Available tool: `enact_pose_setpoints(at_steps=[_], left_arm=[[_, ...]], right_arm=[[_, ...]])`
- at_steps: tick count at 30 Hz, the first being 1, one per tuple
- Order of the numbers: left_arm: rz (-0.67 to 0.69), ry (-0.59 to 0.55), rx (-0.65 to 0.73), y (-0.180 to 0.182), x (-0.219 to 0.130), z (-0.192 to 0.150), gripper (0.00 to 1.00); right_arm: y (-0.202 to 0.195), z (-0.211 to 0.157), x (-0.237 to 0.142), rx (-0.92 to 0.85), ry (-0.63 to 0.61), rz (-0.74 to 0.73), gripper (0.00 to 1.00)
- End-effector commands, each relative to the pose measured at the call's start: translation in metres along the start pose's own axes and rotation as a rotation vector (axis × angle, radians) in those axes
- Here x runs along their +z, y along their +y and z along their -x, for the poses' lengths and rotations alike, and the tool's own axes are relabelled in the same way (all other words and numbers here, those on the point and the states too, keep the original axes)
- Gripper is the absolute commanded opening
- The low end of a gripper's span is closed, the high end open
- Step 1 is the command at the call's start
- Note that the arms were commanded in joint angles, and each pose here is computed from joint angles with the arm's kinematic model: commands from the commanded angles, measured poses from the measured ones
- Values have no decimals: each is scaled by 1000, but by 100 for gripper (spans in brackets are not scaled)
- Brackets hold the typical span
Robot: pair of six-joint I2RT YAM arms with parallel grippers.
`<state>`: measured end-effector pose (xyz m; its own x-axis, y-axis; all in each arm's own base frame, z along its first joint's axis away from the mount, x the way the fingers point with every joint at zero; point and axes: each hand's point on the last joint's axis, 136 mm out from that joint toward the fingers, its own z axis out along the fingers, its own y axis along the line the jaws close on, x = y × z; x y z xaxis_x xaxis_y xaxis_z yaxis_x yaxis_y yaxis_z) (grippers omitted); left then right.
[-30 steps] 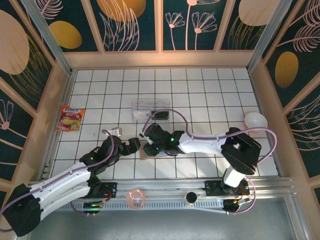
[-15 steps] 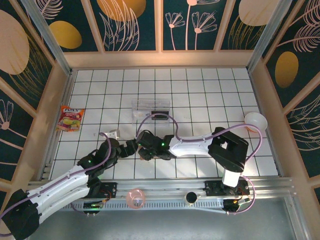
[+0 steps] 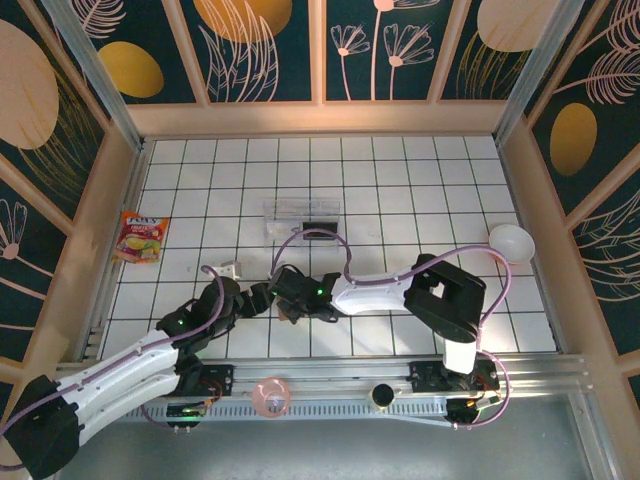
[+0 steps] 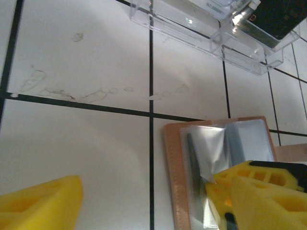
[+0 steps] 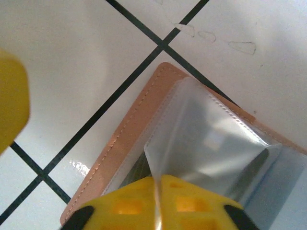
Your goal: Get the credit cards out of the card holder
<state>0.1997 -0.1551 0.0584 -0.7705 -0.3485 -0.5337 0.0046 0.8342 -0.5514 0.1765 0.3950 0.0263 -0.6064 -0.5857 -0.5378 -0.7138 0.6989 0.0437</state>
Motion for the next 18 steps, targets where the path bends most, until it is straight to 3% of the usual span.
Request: enact_pose_setpoints(at_steps=[1, 9, 15, 18], left_arm=[[-52, 22, 26, -13, 3, -1, 65], [-125, 111, 70, -37, 20, -10, 23], [-157, 127, 88, -52, 28, -7, 8], [-167, 152, 95, -56, 37, -10, 5]], right_arm=[[-3, -11, 4, 46, 5, -5, 3], [-4, 12, -15, 170, -143, 44, 0], [-12, 17, -30, 225, -218, 39, 0], [-16, 16, -34, 242, -237, 37, 0]])
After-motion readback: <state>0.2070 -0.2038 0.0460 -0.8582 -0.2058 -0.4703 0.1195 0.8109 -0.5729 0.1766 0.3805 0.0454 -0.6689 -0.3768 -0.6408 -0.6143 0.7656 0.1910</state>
